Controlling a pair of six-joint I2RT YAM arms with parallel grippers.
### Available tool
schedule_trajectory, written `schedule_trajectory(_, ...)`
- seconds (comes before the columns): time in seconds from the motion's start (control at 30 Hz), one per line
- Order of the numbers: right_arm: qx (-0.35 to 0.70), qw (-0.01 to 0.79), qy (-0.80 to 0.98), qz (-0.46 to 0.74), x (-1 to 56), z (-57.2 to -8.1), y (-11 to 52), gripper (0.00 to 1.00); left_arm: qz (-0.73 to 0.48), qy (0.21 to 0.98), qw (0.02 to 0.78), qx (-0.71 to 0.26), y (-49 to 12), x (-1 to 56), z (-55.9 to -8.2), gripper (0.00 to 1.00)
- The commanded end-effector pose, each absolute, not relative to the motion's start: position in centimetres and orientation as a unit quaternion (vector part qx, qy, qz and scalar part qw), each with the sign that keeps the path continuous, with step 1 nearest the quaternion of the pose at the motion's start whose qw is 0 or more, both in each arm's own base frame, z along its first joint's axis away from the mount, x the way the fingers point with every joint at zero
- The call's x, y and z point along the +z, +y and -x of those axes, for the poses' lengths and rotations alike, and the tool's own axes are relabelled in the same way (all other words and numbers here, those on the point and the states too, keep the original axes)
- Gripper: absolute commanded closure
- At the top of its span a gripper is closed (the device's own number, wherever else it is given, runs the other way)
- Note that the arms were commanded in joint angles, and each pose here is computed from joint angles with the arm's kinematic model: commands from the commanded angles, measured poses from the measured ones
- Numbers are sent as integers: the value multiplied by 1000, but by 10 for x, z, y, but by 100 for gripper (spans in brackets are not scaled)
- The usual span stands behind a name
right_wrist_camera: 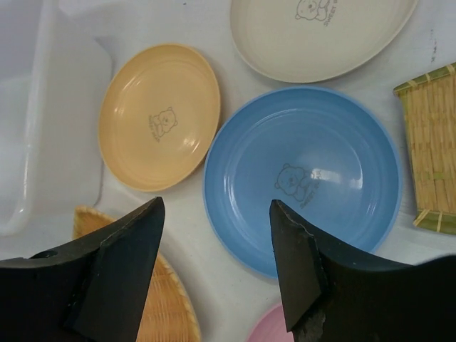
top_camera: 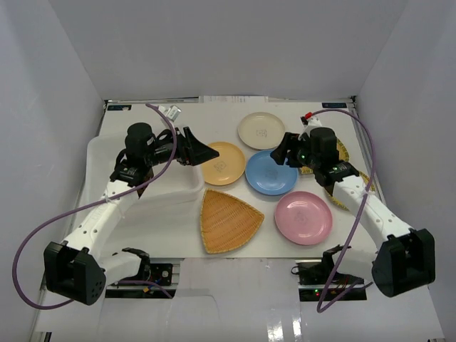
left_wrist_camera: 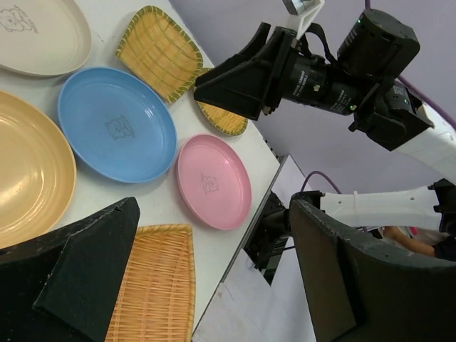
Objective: Place the plates into the plastic bin on the countertop
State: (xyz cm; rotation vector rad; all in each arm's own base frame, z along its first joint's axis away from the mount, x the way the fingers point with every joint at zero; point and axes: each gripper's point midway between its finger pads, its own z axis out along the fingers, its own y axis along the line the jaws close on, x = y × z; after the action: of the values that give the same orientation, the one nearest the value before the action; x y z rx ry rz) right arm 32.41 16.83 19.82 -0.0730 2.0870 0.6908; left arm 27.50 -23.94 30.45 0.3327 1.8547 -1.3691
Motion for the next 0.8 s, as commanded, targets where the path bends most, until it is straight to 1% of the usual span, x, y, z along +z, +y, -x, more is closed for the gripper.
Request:
schedule_trajectory(0.0,193,476,857,41,199,-352,160,34,-137,732,414,-523,-235,307,-274,2)
schedule_trajectory(0.03,161,463,871,36,183,-363,156,35,-138,735,413,-519,-235,305,-276,2)
schedule_trajectory(0.07,155,470,868,41,192,-373,160,35,-136,740,407,-518,-235,303,-275,2)
schedule_trajectory(0.1,130,471,872,39,188,-381,158,36,-133,741,408,-516,-234,302,-277,2)
schedule_trajectory(0.13,104,455,883,52,169,-392,157,39,-132,741,409,-515,-234,302,-278,2)
schedule_trajectory(0.17,98,467,877,56,184,-406,161,46,-132,741,410,-515,-234,302,-277,2)
schedule_trajectory(0.2,80,458,883,61,179,-414,158,46,-131,742,412,-512,-234,302,-279,2)
schedule_trajectory(0.23,67,434,894,89,157,-425,164,49,-130,743,413,-510,-234,302,-282,2)
schedule_trajectory(0.27,83,451,881,118,179,-442,180,51,-127,748,407,-509,-235,300,-283,2)
schedule_trajectory(0.3,112,442,876,157,177,-447,200,51,-128,749,405,-509,-237,300,-284,2)
schedule_trajectory(0.33,105,414,886,179,151,-455,210,50,-131,750,404,-507,-239,301,-287,6)
schedule_trajectory(0.37,96,410,879,226,149,-460,222,47,-132,755,398,-505,-243,298,-286,8)
schedule_trajectory(0.4,103,429,863,248,172,-477,239,45,-134,758,399,-499,-245,298,-286,10)
schedule_trajectory(0.43,93,403,871,265,145,-486,246,42,-132,764,414,-476,-244,295,-293,14)
schedule_trajectory(0.5,97,384,868,301,137,-491,262,41,-132,775,413,-460,-248,293,-293,19)
schedule_trajectory(0.53,105,387,863,308,136,-505,273,42,-128,777,420,-450,-247,293,-296,20)
schedule_trajectory(0.63,105,377,864,317,121,-521,287,41,-131,784,423,-435,-247,290,-297,23)
schedule_trajectory(0.77,110,359,865,334,97,-519,303,42,-124,792,440,-404,-240,291,-300,26)
